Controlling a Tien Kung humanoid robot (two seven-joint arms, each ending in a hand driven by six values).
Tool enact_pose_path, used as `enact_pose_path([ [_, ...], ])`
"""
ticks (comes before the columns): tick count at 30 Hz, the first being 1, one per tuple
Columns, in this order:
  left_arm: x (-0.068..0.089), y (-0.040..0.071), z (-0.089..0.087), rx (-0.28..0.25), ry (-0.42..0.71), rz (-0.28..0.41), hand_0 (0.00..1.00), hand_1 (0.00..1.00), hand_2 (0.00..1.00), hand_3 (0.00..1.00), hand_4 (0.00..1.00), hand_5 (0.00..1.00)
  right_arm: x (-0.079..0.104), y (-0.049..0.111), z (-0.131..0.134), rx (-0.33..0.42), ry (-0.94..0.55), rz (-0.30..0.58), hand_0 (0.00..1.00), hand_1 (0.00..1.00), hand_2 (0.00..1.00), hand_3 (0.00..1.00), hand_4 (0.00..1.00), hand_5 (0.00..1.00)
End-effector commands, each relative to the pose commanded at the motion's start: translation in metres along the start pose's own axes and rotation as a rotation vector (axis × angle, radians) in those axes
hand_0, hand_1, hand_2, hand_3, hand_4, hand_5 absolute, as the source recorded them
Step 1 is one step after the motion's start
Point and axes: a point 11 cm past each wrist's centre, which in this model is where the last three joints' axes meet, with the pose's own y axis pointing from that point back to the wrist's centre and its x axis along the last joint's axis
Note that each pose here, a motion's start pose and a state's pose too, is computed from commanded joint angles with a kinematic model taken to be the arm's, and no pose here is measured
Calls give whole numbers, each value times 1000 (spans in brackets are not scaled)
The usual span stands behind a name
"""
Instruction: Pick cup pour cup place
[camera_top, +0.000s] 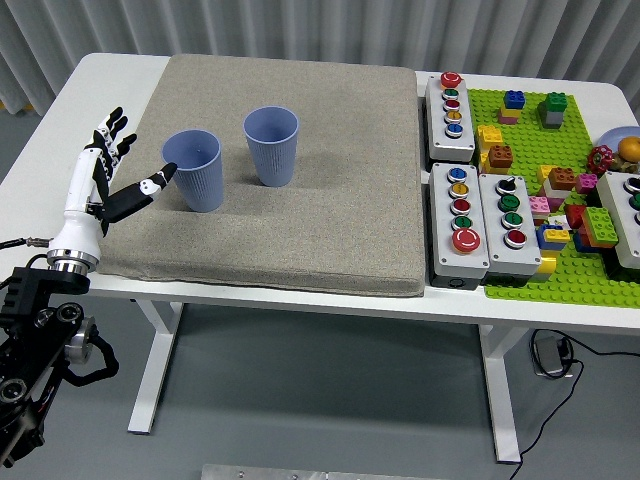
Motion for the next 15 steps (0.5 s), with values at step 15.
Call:
enact_pose_path([
  [15, -9, 4, -26, 71, -5, -19, 902, 898, 998, 998, 877, 171, 0, 0, -2, 4, 0, 1, 690, 654, 597, 581, 2, 192],
])
